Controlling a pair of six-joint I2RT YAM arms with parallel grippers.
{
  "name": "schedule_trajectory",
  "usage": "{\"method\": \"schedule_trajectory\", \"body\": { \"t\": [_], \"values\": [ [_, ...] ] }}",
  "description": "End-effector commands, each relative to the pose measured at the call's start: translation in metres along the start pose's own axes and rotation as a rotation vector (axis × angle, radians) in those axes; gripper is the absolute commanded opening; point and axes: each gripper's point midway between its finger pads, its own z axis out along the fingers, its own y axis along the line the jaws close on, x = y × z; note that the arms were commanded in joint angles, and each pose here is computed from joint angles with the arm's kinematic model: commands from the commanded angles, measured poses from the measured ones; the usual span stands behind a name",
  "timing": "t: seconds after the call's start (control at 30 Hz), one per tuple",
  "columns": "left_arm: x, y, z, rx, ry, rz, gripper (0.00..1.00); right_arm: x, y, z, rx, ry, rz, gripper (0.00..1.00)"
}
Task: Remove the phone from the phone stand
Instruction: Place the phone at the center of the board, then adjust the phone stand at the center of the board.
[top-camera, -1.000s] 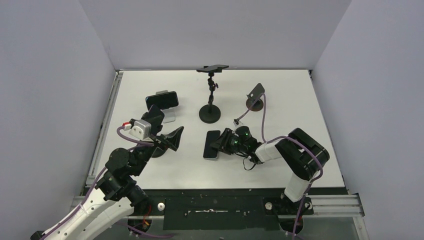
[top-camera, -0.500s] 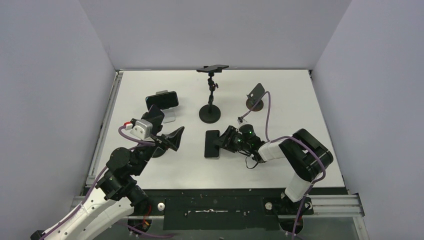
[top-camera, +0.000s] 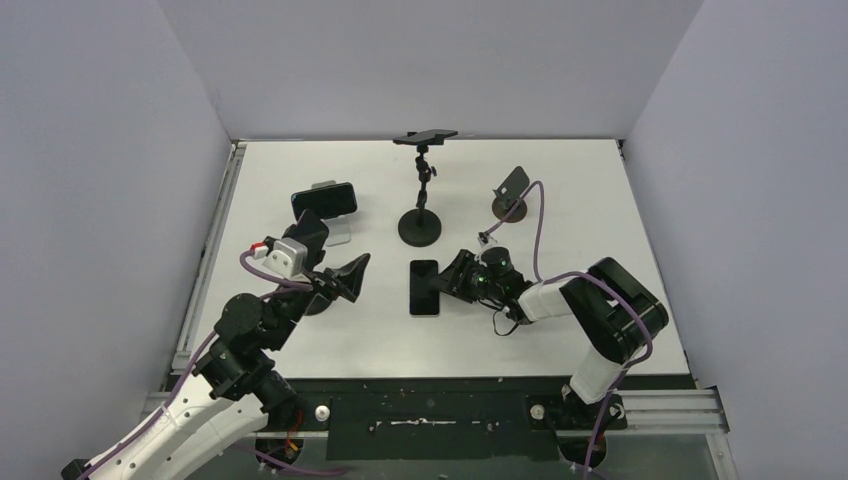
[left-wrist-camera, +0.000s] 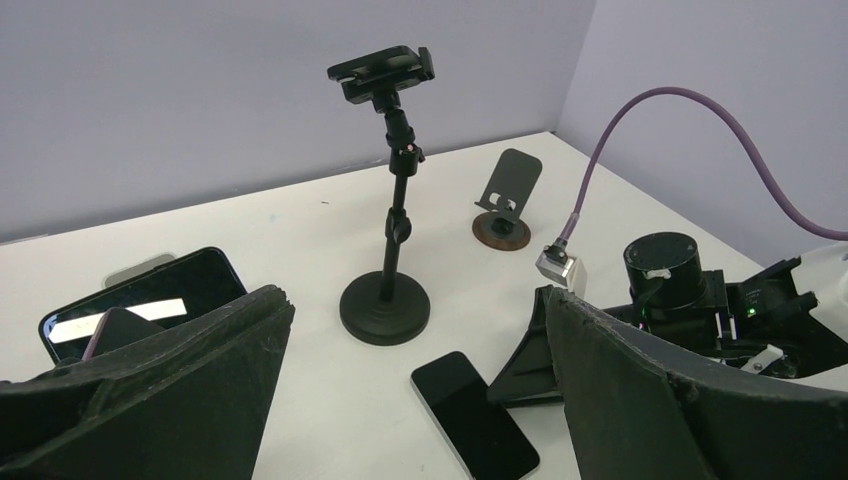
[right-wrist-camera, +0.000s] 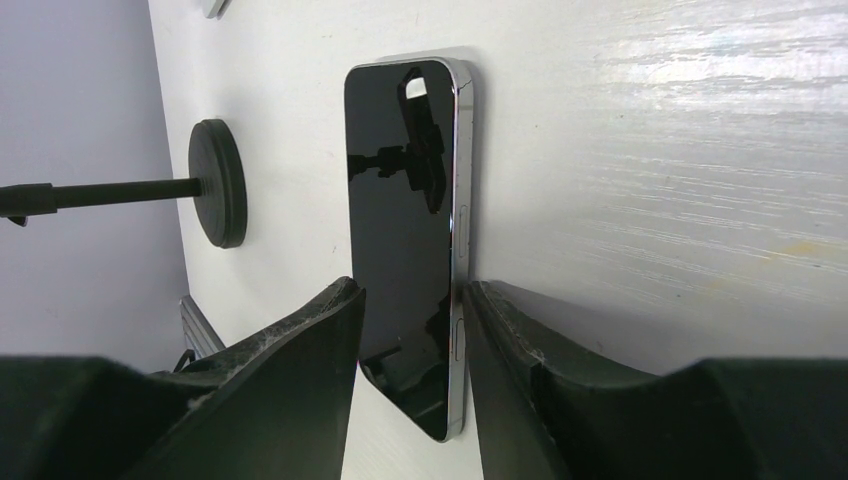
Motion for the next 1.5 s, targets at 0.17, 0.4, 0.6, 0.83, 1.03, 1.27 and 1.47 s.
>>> {"method": "schedule_trajectory", "body": {
  "t": [0.17, 0.4, 0.6, 0.83, 1.03, 1.27, 1.47],
  "values": [
    [-0.011, -0.003, 0.002, 0.017, -0.024, 0.008, 0.97, -0.017, -0.003, -0.021, 0.007, -0.074, -0.004, 0.43],
    [-0.011, -0.002, 0.002, 0.013, -0.024, 0.003, 0.97, -0.061, 0.020, -0.077, 0.058, -0.201, -0.171, 0.45],
    [-0.008, -0.006, 0.005, 0.031, -0.013, -0.003, 0.97, -0.130, 0.010, -0.139, 0.311, -0.441, -0.271, 0.63],
    [-0.007, -0.009, 0.006, 0.046, -0.011, -0.010, 0.97, -0.190, -0.035, -0.175, 0.315, -0.598, -0.122, 0.63],
    [-0.006, -0.010, 0.005, 0.052, -0.008, -0.011, 0.97, -0.229, -0.031, -0.164, 0.262, -0.711, -0.136, 0.61],
    [-0.009, -0.014, 0.002, 0.080, -0.021, -0.012, 0.97, -0.276, -0.027, -0.134, 0.127, -0.746, -0.197, 0.58],
    [-0.012, -0.016, 0.002, 0.095, -0.031, -0.017, 0.97, -0.306, -0.028, -0.118, 0.020, -0.733, -0.286, 0.59]
  ]
}}
